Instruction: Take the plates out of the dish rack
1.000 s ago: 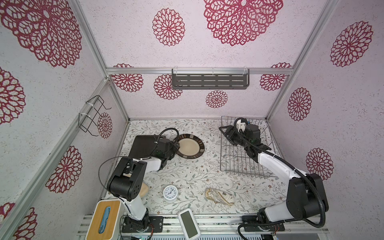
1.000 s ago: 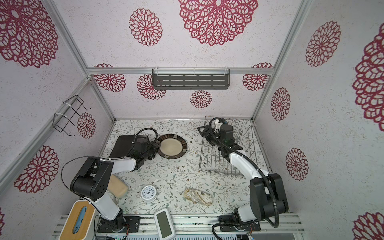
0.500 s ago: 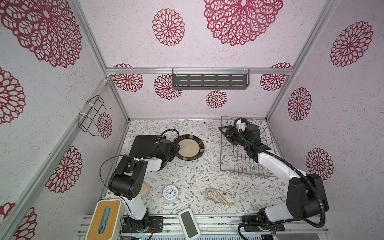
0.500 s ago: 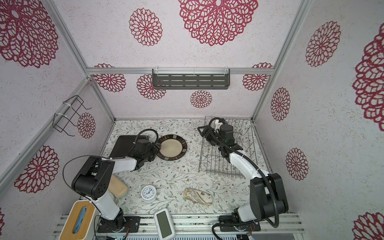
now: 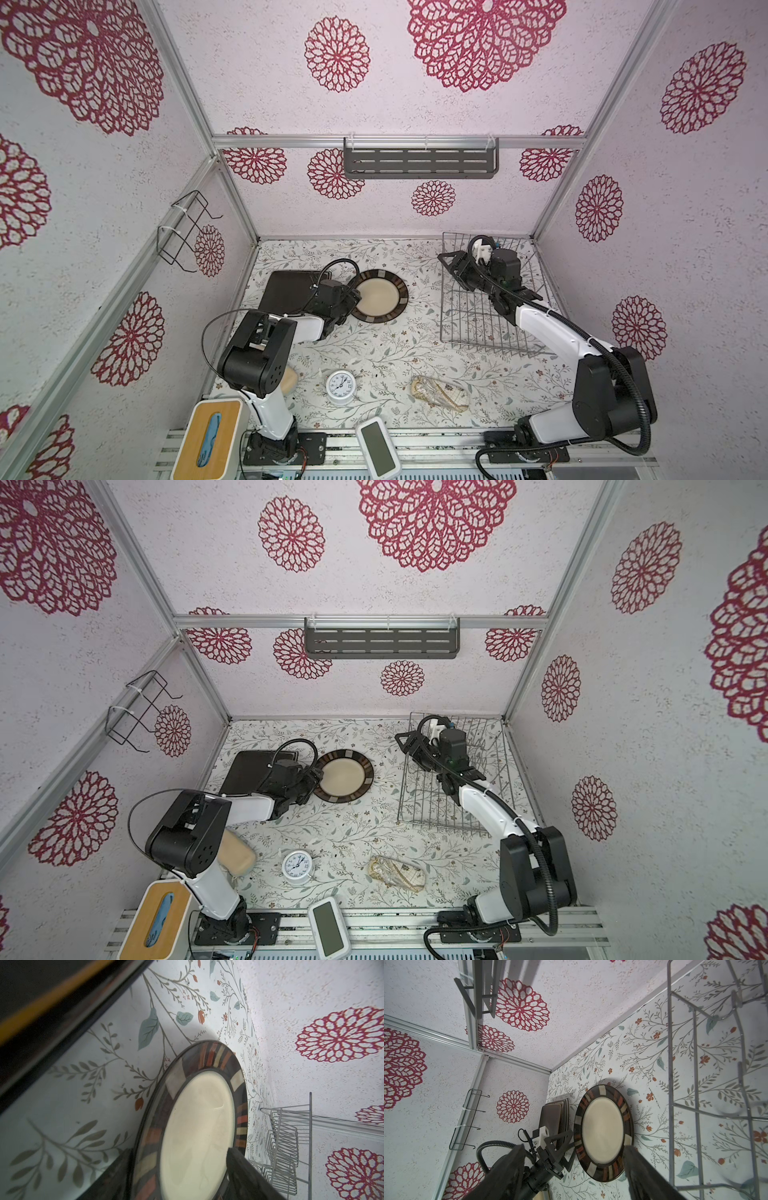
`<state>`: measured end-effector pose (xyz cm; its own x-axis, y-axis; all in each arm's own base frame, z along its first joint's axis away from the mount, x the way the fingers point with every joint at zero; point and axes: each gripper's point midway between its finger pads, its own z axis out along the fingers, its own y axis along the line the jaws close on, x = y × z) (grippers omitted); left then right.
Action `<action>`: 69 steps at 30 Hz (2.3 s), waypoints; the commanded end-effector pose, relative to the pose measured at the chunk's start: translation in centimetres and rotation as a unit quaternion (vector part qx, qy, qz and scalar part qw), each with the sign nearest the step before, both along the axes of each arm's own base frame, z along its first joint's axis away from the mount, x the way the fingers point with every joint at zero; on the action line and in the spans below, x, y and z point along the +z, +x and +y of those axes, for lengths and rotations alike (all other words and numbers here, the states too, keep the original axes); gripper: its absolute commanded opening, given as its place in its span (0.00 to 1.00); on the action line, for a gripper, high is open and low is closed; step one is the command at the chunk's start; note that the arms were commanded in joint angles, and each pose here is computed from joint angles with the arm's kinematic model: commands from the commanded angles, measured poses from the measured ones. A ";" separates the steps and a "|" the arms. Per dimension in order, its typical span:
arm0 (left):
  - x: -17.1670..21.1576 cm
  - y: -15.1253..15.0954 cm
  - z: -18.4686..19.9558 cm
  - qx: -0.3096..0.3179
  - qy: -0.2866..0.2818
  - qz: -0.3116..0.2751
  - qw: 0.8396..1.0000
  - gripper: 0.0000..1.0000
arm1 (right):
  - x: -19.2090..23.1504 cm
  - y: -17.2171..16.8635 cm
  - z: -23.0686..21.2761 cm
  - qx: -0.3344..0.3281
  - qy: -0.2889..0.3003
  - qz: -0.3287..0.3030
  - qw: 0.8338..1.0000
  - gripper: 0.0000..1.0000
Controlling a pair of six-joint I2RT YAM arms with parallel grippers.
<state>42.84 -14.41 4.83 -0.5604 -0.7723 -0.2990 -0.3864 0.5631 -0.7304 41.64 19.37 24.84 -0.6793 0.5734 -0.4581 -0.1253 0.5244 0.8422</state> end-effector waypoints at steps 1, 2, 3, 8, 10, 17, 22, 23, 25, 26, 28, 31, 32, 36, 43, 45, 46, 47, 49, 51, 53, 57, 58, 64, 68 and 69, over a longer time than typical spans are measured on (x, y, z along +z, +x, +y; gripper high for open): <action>1.3 0.8 0.1 -0.001 0.012 -0.019 1.000 0.76 | 2.4 -0.4 -0.3 -0.003 0.000 -0.040 0.999 0.77; 1.3 0.7 0.1 -0.001 0.012 -0.019 1.000 0.77 | 2.4 -0.5 -0.3 -0.004 0.000 -0.040 0.999 0.77; 1.4 0.7 0.1 -0.001 0.012 -0.019 1.000 0.77 | 2.4 -0.6 -0.3 -0.002 -0.001 -0.041 0.999 0.77; 1.6 0.2 0.2 0.002 0.031 -0.017 0.999 0.82 | 2.5 -1.0 -0.4 -0.002 -0.003 -0.045 0.999 0.77; 1.7 0.0 0.1 0.000 0.032 -0.016 0.999 0.84 | 2.6 -1.2 -0.5 -0.001 -0.003 -0.048 0.999 0.78; 3.1 -0.8 -0.2 0.000 0.046 -0.025 0.999 0.88 | 3.0 -2.0 -0.6 0.003 -0.002 -0.058 0.998 0.78; 4.8 -1.5 -0.3 -0.002 0.058 -0.039 0.998 0.91 | 3.6 -3.0 -0.9 0.004 -0.005 -0.073 0.997 0.80; 5.3 -1.7 -0.3 -0.002 0.060 -0.043 0.997 0.92 | 3.7 -3.2 -1.1 0.003 -0.005 -0.076 0.997 0.83; 6.3 -2.0 -0.4 -0.006 0.065 -0.051 0.997 0.94 | 3.7 -3.6 -1.3 0.000 -0.007 -0.083 0.997 0.88; 6.8 -2.2 -0.4 -0.007 0.071 -0.054 0.996 0.98 | 3.7 -3.7 -1.4 -0.002 -0.009 -0.085 0.996 0.92; 7.7 -2.4 -0.3 -0.008 0.086 -0.059 0.994 0.97 | 3.5 -3.9 -1.7 -0.006 -0.015 -0.087 0.996 0.99; 9.6 -2.5 0.2 -0.005 0.105 -0.080 0.991 0.97 | 3.3 -4.1 -2.1 -0.009 -0.027 -0.093 0.995 0.99; 10.4 -2.5 0.4 -0.004 0.112 -0.089 0.990 0.97 | 3.3 -4.1 -2.2 -0.011 -0.032 -0.094 0.995 0.99; 13.4 -2.5 2.1 0.005 0.166 -0.120 0.979 0.97 | 2.6 -4.0 -2.9 -0.019 -0.056 -0.100 0.993 0.99; 17.0 -3.1 6.8 0.041 0.302 -0.135 0.943 0.97 | 1.3 -4.4 -5.4 -0.084 -0.092 -0.156 0.980 0.99; 17.6 -3.2 7.9 0.040 0.340 -0.139 0.929 0.97 | 1.2 -4.9 -6.0 -0.096 -0.099 -0.188 0.972 0.99; 17.7 -3.3 8.5 0.041 0.356 -0.139 0.923 0.97 | 1.3 -5.1 -6.1 -0.096 -0.105 -0.206 0.968 0.99; 17.8 -3.3 9.4 0.049 0.376 -0.138 0.915 0.97 | 1.3 -5.4 -6.2 -0.097 -0.117 -0.220 0.964 0.99; 18.1 -3.5 11.3 0.072 0.410 -0.132 0.900 0.97 | 0.8 -5.4 -6.7 -0.099 -0.152 -0.230 0.956 0.99; 18.3 -3.9 13.2 0.094 0.448 -0.132 0.879 0.97 | 0.0 -5.4 -7.4 -0.106 -0.198 -0.236 0.945 0.99; 18.5 -4.4 14.9 0.109 0.480 -0.137 0.860 0.97 | -1.0 -5.1 -8.9 -0.134 -0.241 -0.229 0.934 0.99; 18.4 -5.9 17.9 0.122 0.514 -0.144 0.837 0.97 | -3.2 -4.3 -11.8 -0.171 -0.329 -0.216 0.903 0.99; 18.1 -6.2 18.6 0.124 0.514 -0.149 0.835 0.97 | -3.9 -4.1 -12.5 -0.177 -0.346 -0.206 0.898 0.99; 16.3 -8.5 21.8 0.148 0.518 -0.203 0.818 0.97 | -7.8 -3.6 -17.3 -0.217 -0.407 -0.159 0.873 0.99; 15.0 -9.5 22.3 0.158 0.513 -0.241 0.809 0.97 | -9.0 -3.6 -19.8 -0.245 -0.427 -0.141 0.859 0.99; 14.5 -9.5 22.5 0.156 0.513 -0.242 0.809 0.97 | -9.2 -3.6 -20.2 -0.248 -0.433 -0.141 0.855 0.99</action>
